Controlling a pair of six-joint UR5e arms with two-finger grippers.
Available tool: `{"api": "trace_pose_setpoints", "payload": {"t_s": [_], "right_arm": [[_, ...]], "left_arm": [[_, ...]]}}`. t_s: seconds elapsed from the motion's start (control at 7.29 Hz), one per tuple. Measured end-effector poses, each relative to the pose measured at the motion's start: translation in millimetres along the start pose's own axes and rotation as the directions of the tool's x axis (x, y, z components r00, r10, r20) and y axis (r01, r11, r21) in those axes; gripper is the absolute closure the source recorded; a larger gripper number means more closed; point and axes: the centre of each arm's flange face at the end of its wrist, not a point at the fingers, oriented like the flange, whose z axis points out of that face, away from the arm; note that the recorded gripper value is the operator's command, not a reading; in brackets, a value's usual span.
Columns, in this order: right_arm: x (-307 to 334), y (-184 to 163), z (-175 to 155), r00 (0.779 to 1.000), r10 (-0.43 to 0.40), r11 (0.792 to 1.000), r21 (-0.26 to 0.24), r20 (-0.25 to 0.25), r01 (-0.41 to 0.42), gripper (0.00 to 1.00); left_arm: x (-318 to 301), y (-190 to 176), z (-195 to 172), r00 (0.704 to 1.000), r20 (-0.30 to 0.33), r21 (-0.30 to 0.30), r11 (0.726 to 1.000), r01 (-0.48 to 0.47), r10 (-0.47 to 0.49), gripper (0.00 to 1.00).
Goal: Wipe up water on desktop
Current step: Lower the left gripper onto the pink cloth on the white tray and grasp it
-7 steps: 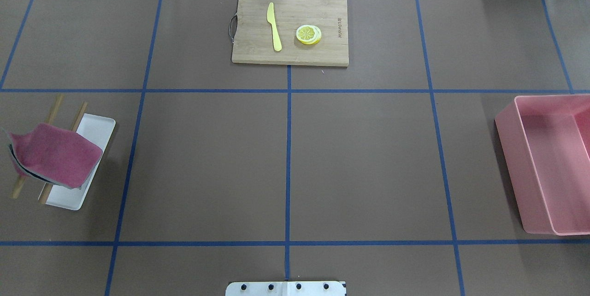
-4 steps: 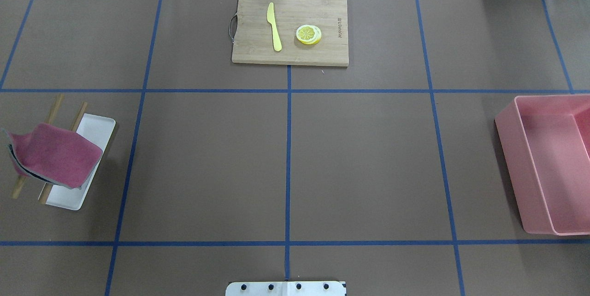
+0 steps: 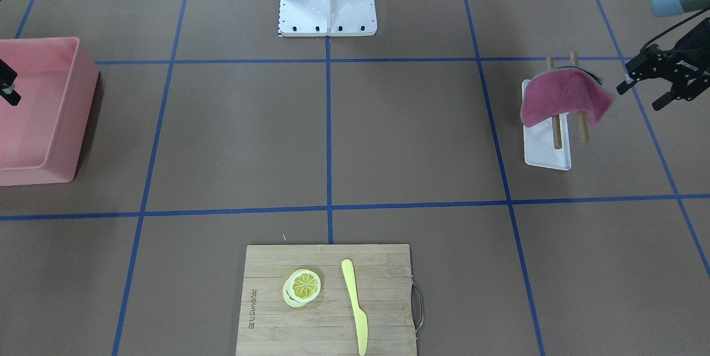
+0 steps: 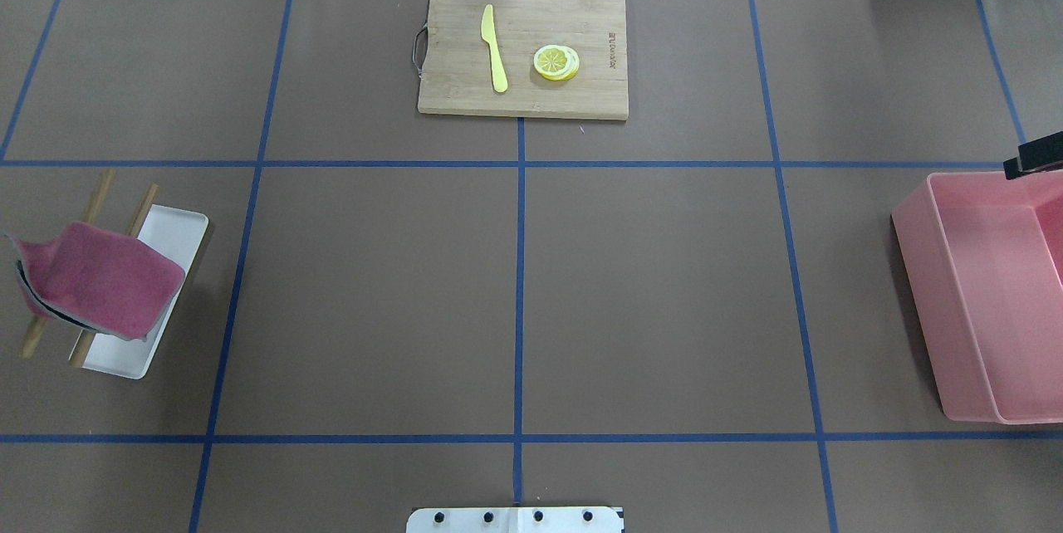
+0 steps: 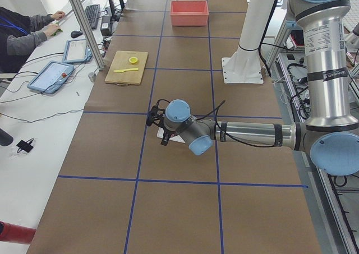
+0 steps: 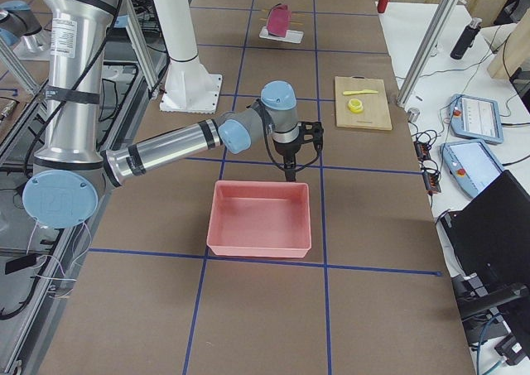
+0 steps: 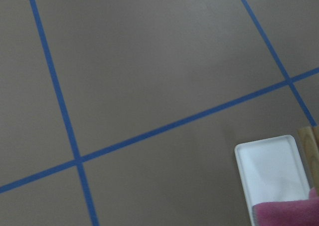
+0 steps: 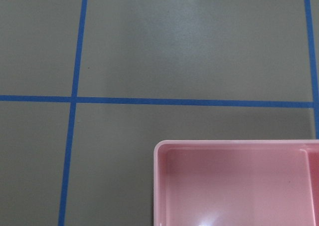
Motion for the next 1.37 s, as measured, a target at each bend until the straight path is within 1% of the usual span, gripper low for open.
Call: {"api": "trace_pose_setpoints", "payload": {"t_s": [0.14, 0.41, 0.55, 0.82, 0.96, 1.37], "right_arm": [[-11.2, 4.6, 2.4, 1.000, 0.009, 1.000, 0.000, -0.003, -0.009, 0.00], [-16.9, 7.8, 4.4, 1.000, 0.016, 1.000, -0.001, -0.007, -0.016, 0.00], [-17.2, 8.2, 5.0, 1.000, 0.016, 1.000, -0.001, -0.009, -0.016, 0.00], [-17.6, 8.5, 5.3, 1.000, 0.015, 1.000, -0.002, -0.009, -0.015, 0.00], [-17.9, 8.4, 5.5, 1.000, 0.015, 1.000, -0.002, -0.009, -0.015, 0.00], [-18.9, 8.0, 5.6, 1.000, 0.013, 1.000, -0.002, -0.008, -0.013, 0.00]], "left_arm": [[14.8, -1.5, 13.7, 1.000, -0.020, -0.014, 1.000, 0.011, -0.011, 0.21], [43.4, -9.3, 34.3, 0.998, -0.060, -0.031, 0.999, 0.024, -0.026, 0.44], [52.9, -11.2, 42.1, 0.997, -0.068, -0.036, 0.999, 0.026, -0.028, 0.57], [59.9, -11.1, 50.0, 0.997, -0.068, -0.040, 0.999, 0.024, -0.027, 0.97], [59.9, -10.5, 50.6, 0.997, -0.068, -0.041, 0.999, 0.025, -0.027, 1.00], [55.2, -6.3, 47.2, 0.997, -0.066, -0.034, 0.999, 0.027, -0.029, 1.00]]}}
